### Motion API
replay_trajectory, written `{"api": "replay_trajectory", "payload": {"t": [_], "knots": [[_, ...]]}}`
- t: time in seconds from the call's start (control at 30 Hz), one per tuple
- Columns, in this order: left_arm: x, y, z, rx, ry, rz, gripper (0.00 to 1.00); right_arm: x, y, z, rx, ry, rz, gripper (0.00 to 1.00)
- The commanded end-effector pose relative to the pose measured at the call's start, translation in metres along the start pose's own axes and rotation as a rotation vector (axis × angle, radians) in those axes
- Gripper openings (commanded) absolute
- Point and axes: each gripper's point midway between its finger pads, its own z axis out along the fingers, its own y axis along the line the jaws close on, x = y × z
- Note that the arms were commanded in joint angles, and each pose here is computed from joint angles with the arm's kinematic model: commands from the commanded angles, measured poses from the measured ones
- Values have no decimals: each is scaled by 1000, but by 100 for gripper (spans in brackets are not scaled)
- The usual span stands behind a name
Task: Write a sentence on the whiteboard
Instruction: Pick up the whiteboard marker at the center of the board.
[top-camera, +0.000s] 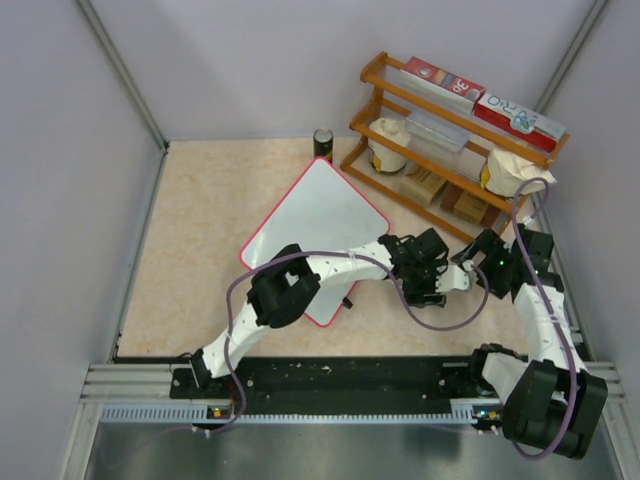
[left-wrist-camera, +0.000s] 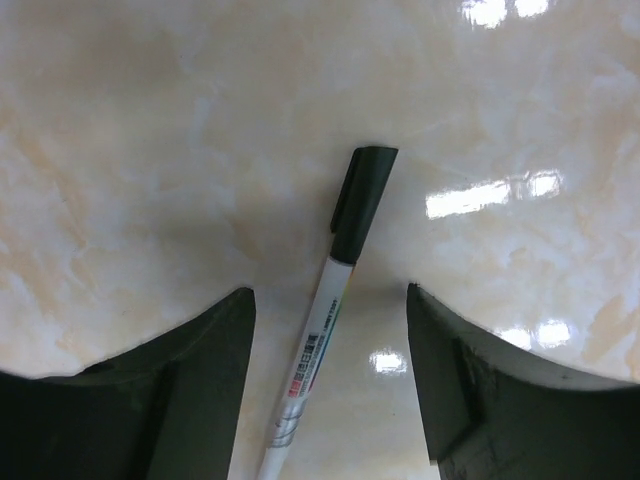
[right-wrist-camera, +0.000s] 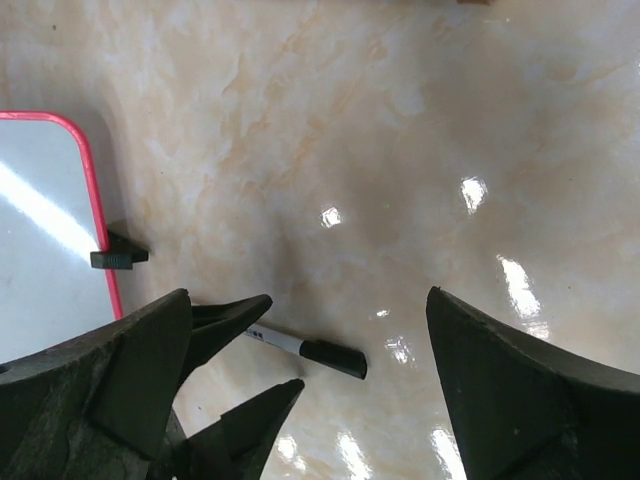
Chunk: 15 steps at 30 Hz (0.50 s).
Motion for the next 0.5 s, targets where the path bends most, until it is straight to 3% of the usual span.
{"api": "replay_trajectory", "payload": {"t": [0.0,0.13,0.23,0.27,0.37,0.4,0.47], "knots": [[50,0,0,-50,159,-23,64,-10,14,-4,-63,-24,-20,99],[82,0,-4,-97,266,-37,53,-11,15,-4,-69,-22,-22,99],[102,-3,-5,-106,329,-45,40,-10,17,-5,-81,-18,-29,99],[107,-7,-5,-93,344,-51,30,-10,17,-5,-82,-17,-29,99],[113,-16,-4,-58,360,-77,12,-10,18,-5,-90,-16,-32,99],[113,-21,-3,-32,352,-91,0,-9,19,-5,-93,-15,-34,99],[109,-24,-6,-11,330,-111,0,-10,20,-5,-97,-14,-33,99]]}}
